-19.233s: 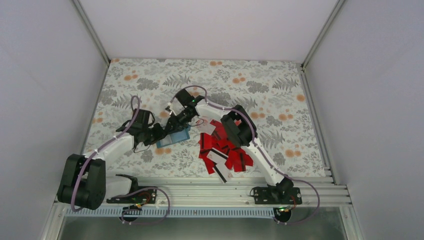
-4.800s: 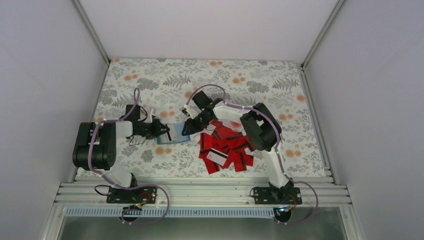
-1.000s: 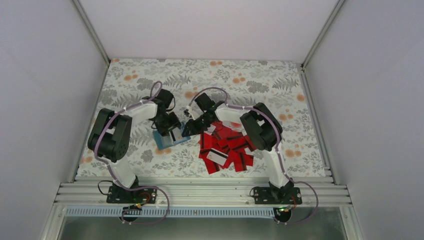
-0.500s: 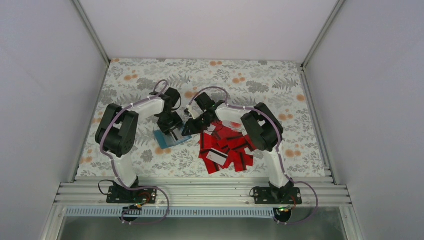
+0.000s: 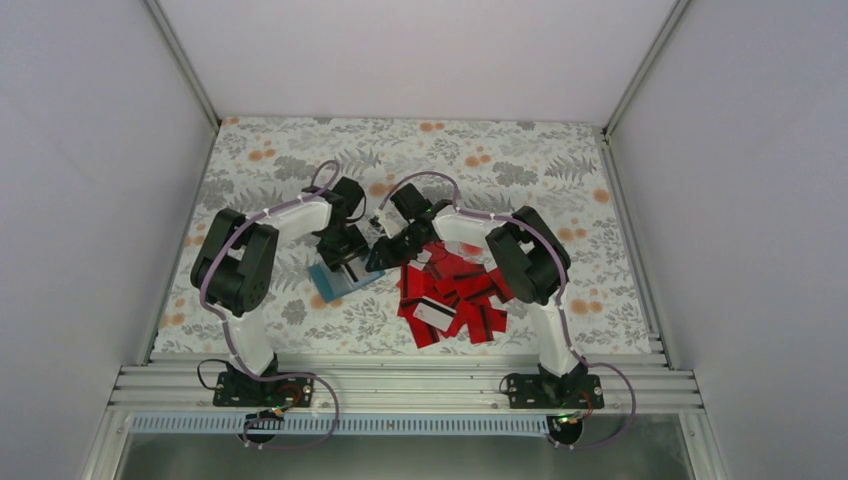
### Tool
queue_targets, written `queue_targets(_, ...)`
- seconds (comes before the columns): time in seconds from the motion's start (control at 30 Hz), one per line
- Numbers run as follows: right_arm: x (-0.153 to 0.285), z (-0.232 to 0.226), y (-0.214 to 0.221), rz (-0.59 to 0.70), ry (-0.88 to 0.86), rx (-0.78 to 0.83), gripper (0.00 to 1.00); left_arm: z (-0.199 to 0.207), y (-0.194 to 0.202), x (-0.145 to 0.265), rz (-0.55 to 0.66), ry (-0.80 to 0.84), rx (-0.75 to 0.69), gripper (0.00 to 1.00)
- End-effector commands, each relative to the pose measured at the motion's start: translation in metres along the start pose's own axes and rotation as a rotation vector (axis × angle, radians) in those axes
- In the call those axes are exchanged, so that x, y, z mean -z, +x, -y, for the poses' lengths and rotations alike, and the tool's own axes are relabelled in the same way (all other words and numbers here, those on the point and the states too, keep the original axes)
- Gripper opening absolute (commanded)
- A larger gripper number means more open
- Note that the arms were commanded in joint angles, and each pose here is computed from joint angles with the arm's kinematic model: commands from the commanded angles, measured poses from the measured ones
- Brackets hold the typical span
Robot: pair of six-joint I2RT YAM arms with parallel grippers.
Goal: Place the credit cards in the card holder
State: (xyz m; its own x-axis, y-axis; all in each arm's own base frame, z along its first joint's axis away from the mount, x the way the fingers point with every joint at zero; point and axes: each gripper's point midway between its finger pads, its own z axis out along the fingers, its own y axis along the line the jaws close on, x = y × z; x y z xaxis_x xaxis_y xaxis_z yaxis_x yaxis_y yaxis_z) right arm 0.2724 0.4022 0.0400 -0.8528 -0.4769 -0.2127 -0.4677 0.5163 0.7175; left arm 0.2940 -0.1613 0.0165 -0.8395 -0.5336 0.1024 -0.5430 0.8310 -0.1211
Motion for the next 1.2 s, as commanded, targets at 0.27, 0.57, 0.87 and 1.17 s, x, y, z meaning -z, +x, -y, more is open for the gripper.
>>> queue_targets(0.27, 0.025, -0.014, -0.011, 0.034, 0.026, 0.051, 0.3, -0.002, 0.009, 0.011, 0.085, 0.049, -0.203, 0.6)
queue_targets(0.57, 0.027, -0.018, -0.017, 0.038, 0.015, 0.056, 0.3, -0.015, 0.018, 0.023, 0.128, 0.067, -0.234, 0.65)
queue_targets(0.87, 0.027, -0.019, -0.016, 0.038, 0.008, 0.052, 0.3, -0.009, 0.015, 0.019, 0.165, 0.099, -0.267, 0.58)
queue_targets(1.17, 0.025, -0.012, -0.013, 0.034, 0.028, 0.045, 0.3, -0.016, 0.016, 0.007, 0.148, 0.072, -0.256, 0.54)
